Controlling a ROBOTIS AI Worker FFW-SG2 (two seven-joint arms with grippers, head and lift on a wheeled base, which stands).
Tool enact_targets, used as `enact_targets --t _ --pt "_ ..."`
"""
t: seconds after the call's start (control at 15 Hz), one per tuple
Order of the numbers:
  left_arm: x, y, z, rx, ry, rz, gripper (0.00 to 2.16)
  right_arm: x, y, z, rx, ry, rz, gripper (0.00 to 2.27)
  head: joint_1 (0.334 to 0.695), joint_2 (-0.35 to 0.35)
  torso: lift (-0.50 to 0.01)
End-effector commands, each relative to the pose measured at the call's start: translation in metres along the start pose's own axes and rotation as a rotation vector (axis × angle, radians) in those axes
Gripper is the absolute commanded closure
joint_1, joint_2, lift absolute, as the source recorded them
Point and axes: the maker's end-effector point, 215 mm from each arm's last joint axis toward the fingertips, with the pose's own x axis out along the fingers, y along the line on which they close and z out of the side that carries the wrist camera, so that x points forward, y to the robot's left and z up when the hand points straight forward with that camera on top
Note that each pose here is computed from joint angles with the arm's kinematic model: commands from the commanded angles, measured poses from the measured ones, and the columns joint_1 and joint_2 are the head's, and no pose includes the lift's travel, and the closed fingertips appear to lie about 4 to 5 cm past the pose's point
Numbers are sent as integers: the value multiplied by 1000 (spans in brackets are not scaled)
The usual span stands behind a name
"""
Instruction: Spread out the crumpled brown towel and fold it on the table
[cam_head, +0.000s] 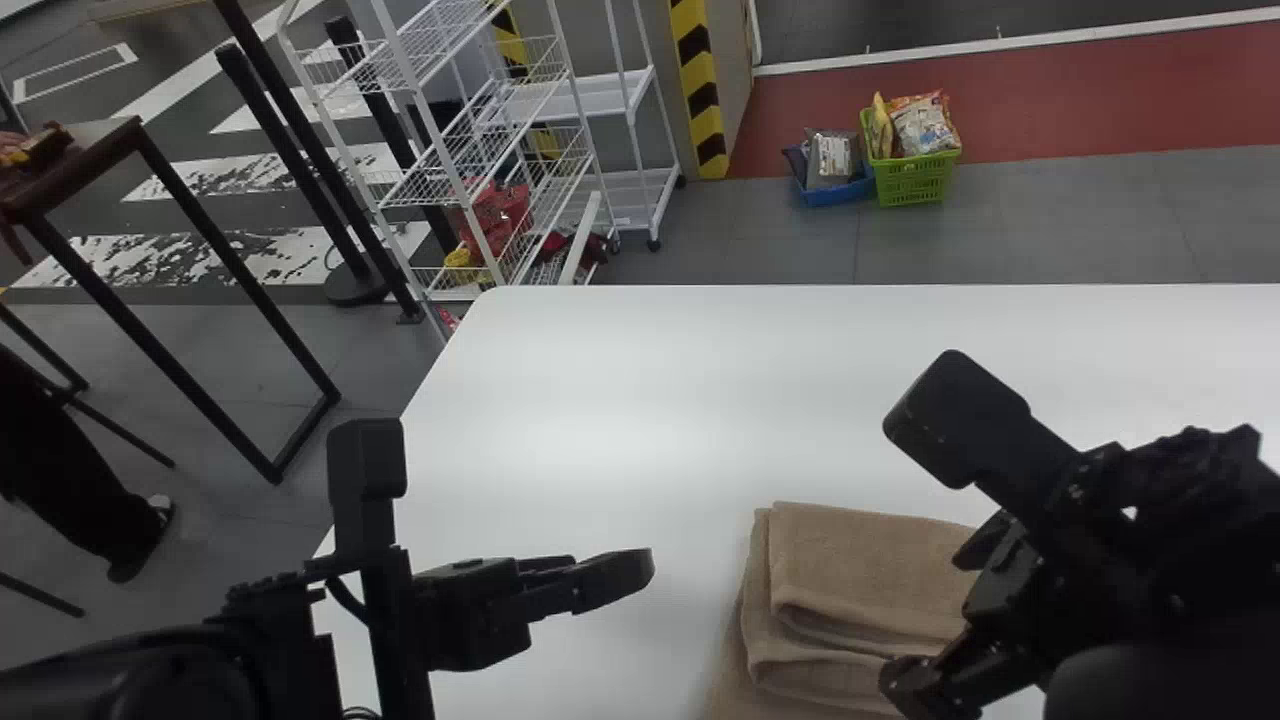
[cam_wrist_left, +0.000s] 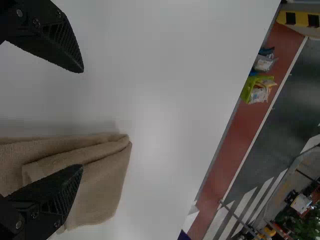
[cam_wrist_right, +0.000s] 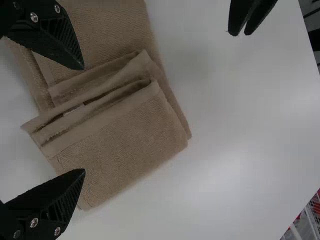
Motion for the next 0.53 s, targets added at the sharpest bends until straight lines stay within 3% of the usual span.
enact_targets --t 0.0,0.47 --pt "1 1 3 -1 -4 1 157 13 16 -15 10 46 35 151 695 350 -127" --pt "0 4 8 -3 -14 6 157 15 9 -17 -28 73 -10 286 695 350 -127"
